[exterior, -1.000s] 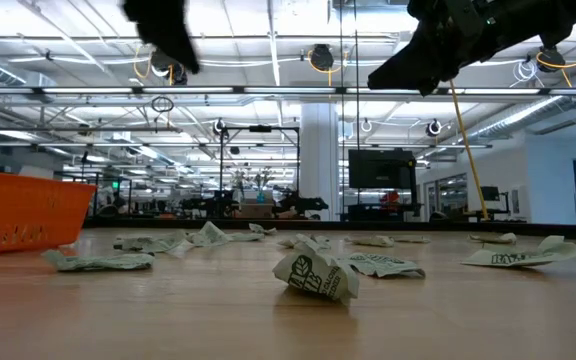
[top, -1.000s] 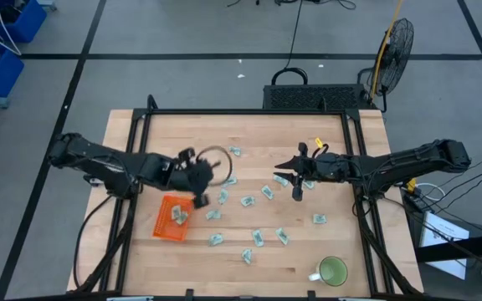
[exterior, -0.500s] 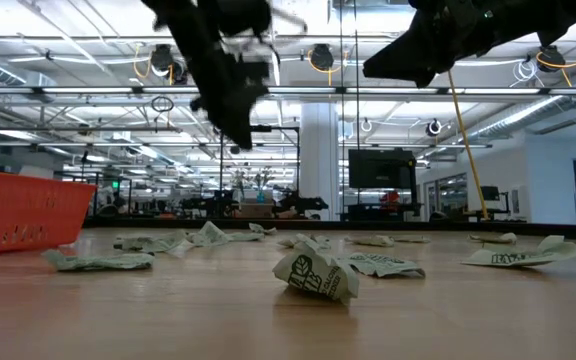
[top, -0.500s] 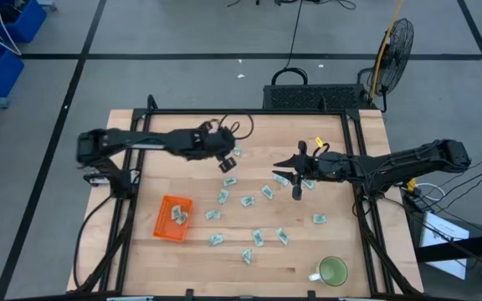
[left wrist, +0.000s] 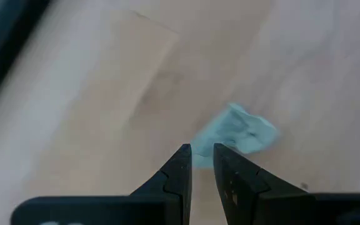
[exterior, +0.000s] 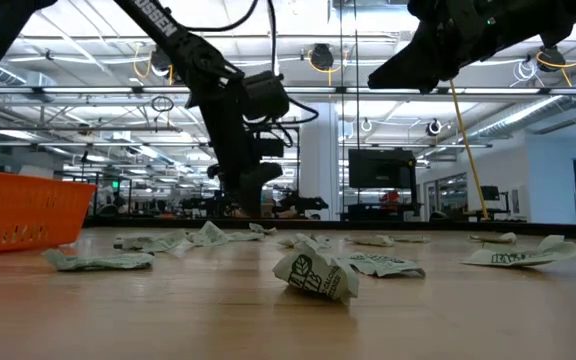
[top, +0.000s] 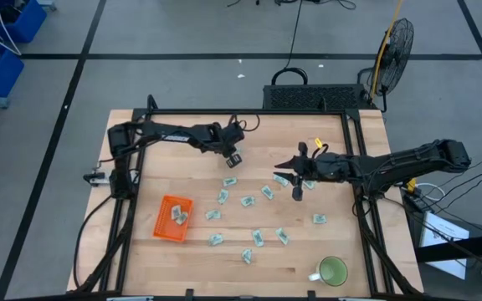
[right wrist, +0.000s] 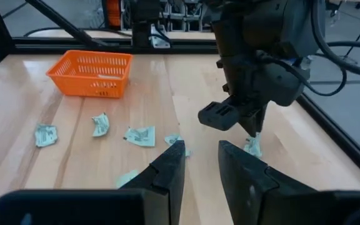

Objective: Pick and place Stevia / Truvia into bins
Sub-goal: Put the white stevia packet into the orange bin

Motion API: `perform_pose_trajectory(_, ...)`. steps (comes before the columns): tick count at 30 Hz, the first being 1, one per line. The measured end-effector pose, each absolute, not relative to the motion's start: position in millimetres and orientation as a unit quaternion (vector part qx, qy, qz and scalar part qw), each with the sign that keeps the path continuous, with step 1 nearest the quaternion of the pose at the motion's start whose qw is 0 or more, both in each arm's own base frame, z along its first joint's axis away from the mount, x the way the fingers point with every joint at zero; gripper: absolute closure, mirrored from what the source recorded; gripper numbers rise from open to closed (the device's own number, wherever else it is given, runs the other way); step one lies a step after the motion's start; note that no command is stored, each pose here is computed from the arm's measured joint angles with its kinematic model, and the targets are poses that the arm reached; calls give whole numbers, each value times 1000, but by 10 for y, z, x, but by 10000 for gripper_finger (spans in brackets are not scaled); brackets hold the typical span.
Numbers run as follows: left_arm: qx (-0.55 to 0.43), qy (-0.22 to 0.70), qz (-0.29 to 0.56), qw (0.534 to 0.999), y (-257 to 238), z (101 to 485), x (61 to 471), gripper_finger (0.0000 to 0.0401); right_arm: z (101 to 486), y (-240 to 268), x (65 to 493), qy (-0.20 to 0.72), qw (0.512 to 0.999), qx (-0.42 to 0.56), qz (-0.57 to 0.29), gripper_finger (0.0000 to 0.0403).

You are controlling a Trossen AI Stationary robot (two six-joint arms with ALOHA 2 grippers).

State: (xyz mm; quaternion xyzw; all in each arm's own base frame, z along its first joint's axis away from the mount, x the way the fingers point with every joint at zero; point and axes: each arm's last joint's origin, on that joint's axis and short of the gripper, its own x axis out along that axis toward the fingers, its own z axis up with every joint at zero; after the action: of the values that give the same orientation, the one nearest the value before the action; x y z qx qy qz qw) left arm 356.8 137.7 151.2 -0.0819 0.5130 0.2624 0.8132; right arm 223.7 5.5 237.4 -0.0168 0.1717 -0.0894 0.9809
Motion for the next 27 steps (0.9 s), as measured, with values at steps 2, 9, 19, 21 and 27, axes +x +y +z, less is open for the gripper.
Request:
perform_pose_trajectory(2,-84,516,262,812,1389,1489,3566,329,2362,54,2233,178,980,-10,-91,314)
perform_pose_trajectory(9,-80,518,259,811,1408,1478,3561,329,2349,54,2228,183,979,6,-94,314)
perform_pose_trajectory(19,-85,521,239,815,1397,1476,3564,329,2330,54,2220,191,977,18,-96,314)
perform_pose_trajectory(21,-93,519,244,814,1399,1475,3562,329,2328,54,2219,193,976,18,-96,314)
perform_pose_trajectory(27,-148,522,232,807,1398,1457,3536,330,2326,54,2219,194,976,17,-96,314)
